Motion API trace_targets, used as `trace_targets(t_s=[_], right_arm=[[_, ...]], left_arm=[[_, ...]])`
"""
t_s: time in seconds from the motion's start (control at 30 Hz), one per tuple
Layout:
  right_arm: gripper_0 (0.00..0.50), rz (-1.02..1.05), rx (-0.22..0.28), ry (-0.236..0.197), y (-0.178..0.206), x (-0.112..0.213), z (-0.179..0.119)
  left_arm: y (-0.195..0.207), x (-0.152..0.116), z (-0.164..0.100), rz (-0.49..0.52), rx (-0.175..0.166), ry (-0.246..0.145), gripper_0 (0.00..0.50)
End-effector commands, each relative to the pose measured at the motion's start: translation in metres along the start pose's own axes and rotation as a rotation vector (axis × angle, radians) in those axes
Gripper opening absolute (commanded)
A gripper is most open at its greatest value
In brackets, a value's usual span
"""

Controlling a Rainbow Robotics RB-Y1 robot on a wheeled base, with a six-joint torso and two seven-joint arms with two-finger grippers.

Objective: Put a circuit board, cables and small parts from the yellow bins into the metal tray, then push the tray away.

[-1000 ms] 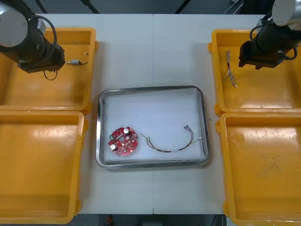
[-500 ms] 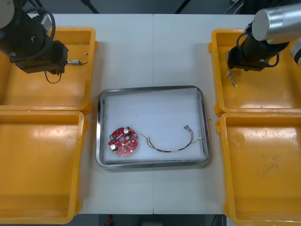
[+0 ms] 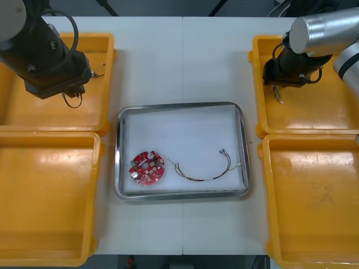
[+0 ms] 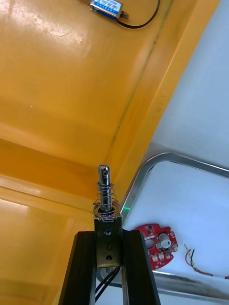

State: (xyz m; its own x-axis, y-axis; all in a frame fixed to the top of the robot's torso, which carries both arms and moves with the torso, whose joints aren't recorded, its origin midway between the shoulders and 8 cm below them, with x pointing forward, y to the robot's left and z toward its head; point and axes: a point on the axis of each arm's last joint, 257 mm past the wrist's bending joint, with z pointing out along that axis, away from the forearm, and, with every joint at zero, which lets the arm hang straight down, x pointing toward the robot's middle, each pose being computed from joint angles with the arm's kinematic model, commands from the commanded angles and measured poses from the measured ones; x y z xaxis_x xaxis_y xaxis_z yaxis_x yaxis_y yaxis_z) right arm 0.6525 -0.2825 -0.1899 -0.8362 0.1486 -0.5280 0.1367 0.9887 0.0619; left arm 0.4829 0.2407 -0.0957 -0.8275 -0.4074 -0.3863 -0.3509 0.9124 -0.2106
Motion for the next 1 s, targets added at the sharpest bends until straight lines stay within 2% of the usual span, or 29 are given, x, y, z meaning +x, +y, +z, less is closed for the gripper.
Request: trace_targets(t_s=[0.03, 0.17, 0.23, 0.33, 0.4, 0.5, 0.57, 0.6, 0.67, 0.7, 0.73, 0.8, 0.87, 1.0], right_arm=[[0.500, -0.061, -0.031, -0.065, 0.026, -0.031, -0.022], [0.500, -0.057, -0.034, -0.073, 0.025, -0.031, -0.016], [0.500, -0.055, -0.037, -0.089, 0.025, -0.033, -0.013], [0.500, -0.053, -0.038, -0.099, 0.022, -0.035, -0.009], [0.500, -0.057, -0.038, -0.097, 0.023, -0.034, -0.008], [0.500, -0.058, -0.037, -0.093, 0.023, -0.032, -0.007], [0.481, -0.061, -0.035, -0.091, 0.022, -0.032, -0.007], [0.452, -0.062, -0.034, -0.088, 0.022, -0.030, -0.006], [0.338, -0.071, -0.031, -0.088, 0.021, -0.030, -0.005], [0.219, -0.077, -0.025, -0.086, 0.020, -0.029, -0.004], [0.121, -0.086, -0.019, -0.081, 0.020, -0.027, -0.003], [0.028, -0.095, -0.014, -0.080, 0.020, -0.026, -0.002], [0.000, -0.089, -0.016, -0.073, 0.018, -0.022, 0.000], [0.000, -0.091, -0.016, -0.066, 0.015, -0.020, 0.001]], left_arm=[[-0.033, 0.003, -0.010, 0.050, 0.047, -0.039, 0.000], [-0.051, 0.015, 0.000, 0.000, 0.052, -0.030, 0.000], [-0.057, 0.023, 0.008, -0.006, 0.041, -0.028, 0.000], [-0.064, 0.032, 0.026, 0.008, 0.000, -0.059, 0.000], [-0.066, 0.038, 0.036, 0.002, -0.016, -0.072, 0.000], [-0.070, 0.051, 0.051, -0.012, -0.016, -0.067, 0.000], [-0.074, 0.057, 0.059, -0.016, -0.009, -0.067, 0.000], [-0.075, 0.060, 0.063, -0.017, -0.009, -0.069, 0.000], [-0.076, 0.064, 0.068, -0.018, -0.016, -0.077, 0.000], [-0.077, 0.067, 0.071, -0.015, -0.022, -0.077, 0.000], [-0.077, 0.071, 0.074, -0.012, -0.027, -0.076, 0.000], [-0.077, 0.075, 0.078, -0.016, -0.028, -0.068, 0.000], [-0.079, 0.078, 0.081, -0.015, -0.017, -0.062, 0.000], [-0.085, 0.085, 0.091, -0.005, 0.008, -0.058, 0.001]])
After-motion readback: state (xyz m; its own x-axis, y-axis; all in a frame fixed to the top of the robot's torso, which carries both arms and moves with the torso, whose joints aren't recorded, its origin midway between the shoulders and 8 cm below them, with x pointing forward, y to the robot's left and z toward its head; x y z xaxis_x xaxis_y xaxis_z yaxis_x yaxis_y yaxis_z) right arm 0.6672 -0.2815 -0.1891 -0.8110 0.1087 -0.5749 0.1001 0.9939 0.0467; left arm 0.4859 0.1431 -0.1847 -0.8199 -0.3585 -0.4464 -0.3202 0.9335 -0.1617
